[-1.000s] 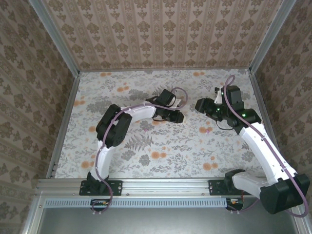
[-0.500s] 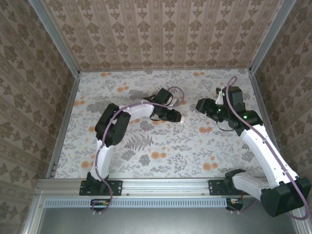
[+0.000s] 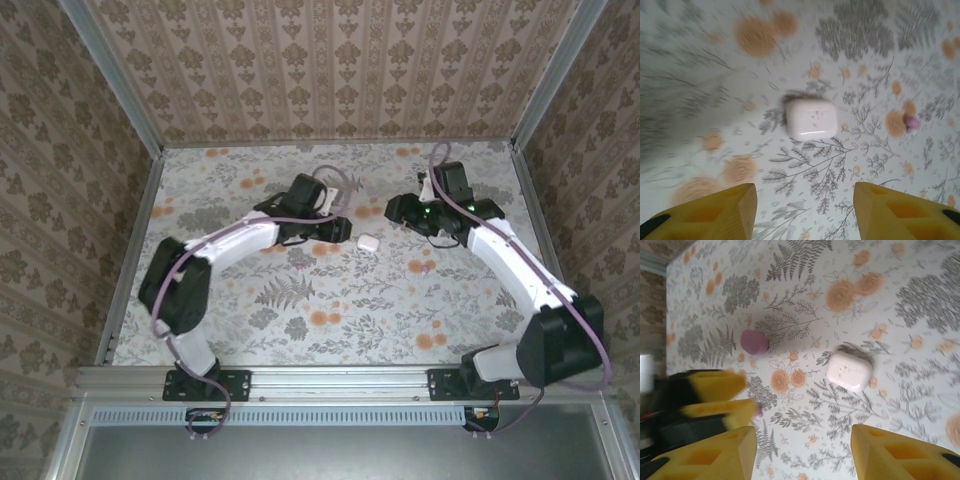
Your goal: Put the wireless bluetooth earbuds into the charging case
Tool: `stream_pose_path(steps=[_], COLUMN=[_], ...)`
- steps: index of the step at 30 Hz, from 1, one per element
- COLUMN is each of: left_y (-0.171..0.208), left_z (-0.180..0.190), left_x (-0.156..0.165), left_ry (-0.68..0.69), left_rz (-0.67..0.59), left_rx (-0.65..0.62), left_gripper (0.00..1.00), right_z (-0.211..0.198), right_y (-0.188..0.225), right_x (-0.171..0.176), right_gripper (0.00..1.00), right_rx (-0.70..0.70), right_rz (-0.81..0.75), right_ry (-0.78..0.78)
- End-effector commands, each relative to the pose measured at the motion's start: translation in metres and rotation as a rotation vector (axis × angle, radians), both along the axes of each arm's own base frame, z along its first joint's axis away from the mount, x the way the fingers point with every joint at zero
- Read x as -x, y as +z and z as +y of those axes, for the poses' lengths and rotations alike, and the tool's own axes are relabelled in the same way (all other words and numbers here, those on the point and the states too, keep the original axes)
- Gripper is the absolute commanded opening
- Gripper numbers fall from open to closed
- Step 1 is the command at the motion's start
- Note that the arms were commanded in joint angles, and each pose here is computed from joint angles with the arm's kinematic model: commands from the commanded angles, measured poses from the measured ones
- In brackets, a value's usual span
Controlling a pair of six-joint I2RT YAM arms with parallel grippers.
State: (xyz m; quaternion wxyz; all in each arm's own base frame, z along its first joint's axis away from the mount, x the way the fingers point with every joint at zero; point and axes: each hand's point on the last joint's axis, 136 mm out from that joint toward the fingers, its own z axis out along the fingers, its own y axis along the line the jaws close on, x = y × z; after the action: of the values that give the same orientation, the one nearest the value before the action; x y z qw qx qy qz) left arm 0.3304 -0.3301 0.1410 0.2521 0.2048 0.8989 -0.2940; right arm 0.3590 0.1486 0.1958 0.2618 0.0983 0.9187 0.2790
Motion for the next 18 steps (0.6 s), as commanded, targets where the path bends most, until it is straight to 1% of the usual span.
stream_pose_path(steps=[1, 4, 6, 7, 8, 10, 12, 15, 18], left_y=[0.018, 0.031, 0.039, 0.040, 0.042, 0.040, 0.043, 0.046, 0.047], left_z=[0.053, 0.099, 0.128, 0.142, 0.162, 0.189, 0.208, 0.229, 0.243], left_x=[-0.020, -0.020, -0.016, -0.012, -0.013, -0.007, 0.000, 0.008, 0.013], left_ry=[0.170, 0.298, 0.374, 0.407, 0.456, 0.514, 0.551, 0.592, 0.621], left_rz=[-0.104, -0.141, -0.185, -0.195, -0.198, -0.194, -0.213, -0.237, -0.255], left_rx=[0.001, 0.011, 0.024, 0.031, 0.035, 0.026, 0.025, 0.018, 0.016], left_gripper=[0.55, 0.55, 0.54, 0.55, 0.55, 0.55, 0.55, 0.57, 0.58], right_z=[0.035, 0.074, 0.103, 0.118, 0.132, 0.153, 0.171, 0.196, 0.206], right_y=[-0.010, -0.030, -0.040, -0.049, -0.054, -0.067, -0.078, -0.094, -0.105], right_x=[-0.027, -0.042, -0.049, -0.051, -0.054, -0.059, -0.062, -0.069, -0.078], right_gripper=[0.53, 0.53, 0.54, 0.54, 0.54, 0.55, 0.55, 0.56, 0.59], right_rx=[0.104, 0.185, 0.237, 0.269, 0.299, 0.363, 0.408, 0.431, 0.460], right_rz=[-0.089, -0.102, -0.148, -0.160, -0.185, -0.226, -0.249, -0.306, -0.320], right_ry=[0.170, 0.303, 0.410, 0.461, 0.517, 0.598, 0.680, 0.779, 0.818])
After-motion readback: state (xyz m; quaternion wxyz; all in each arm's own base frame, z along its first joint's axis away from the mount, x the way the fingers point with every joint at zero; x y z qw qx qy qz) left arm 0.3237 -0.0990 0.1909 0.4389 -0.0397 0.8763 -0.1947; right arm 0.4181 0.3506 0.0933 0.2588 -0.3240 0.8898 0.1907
